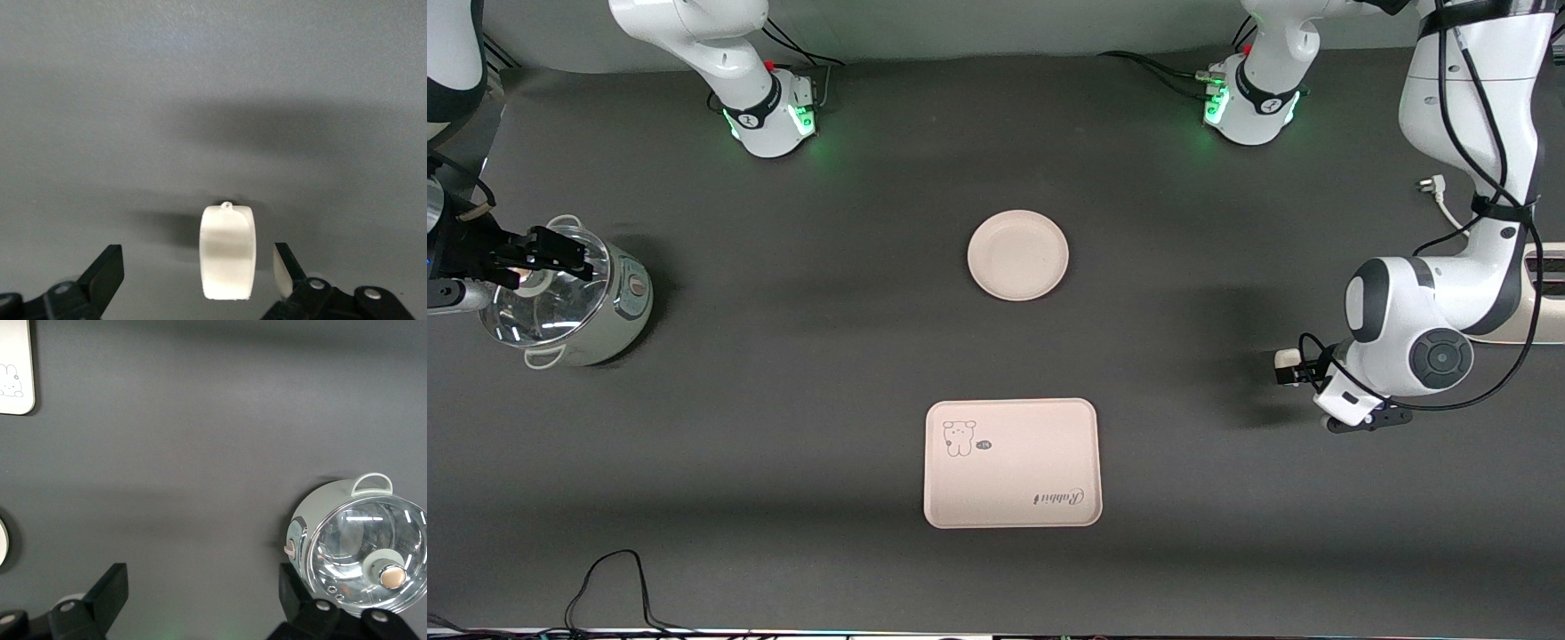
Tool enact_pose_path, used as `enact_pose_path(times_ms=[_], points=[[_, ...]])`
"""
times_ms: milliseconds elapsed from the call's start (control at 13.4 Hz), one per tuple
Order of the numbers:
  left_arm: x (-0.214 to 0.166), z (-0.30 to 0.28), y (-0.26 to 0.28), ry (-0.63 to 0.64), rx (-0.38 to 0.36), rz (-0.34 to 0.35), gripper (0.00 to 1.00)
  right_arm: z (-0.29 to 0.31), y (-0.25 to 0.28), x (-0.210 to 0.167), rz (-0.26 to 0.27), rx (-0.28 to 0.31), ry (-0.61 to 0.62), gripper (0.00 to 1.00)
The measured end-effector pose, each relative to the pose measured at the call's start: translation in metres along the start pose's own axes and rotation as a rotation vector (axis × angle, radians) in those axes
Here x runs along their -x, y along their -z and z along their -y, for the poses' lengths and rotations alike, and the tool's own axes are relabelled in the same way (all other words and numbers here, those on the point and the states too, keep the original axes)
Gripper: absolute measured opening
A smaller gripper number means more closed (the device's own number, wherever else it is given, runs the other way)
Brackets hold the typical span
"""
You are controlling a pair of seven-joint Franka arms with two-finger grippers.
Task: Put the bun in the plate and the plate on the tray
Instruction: 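Lower the left gripper over the bun and close on it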
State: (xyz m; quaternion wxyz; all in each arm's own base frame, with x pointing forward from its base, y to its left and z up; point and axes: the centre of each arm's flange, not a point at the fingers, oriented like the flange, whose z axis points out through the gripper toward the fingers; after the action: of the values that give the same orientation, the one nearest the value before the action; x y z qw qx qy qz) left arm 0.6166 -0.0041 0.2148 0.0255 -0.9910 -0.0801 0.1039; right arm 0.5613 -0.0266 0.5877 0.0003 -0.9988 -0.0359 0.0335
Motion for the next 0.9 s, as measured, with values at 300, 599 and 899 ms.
enact_pose_path(times_ms=[300,599,899], points=[[0.000,-0.003,-0.011,0.013,0.013,0.016,0.99,0.000,0.000,0.000,0.000,0.000,0.000,1.00],[-0.001,-0.004,-0.019,0.026,0.026,0.027,0.89,0.000,0.000,0.000,0.000,0.000,0.000,1.00],[0.000,-0.005,-0.026,0.031,0.031,0.039,0.41,0.000,0.000,0.000,0.000,0.000,0.000,1.00]])
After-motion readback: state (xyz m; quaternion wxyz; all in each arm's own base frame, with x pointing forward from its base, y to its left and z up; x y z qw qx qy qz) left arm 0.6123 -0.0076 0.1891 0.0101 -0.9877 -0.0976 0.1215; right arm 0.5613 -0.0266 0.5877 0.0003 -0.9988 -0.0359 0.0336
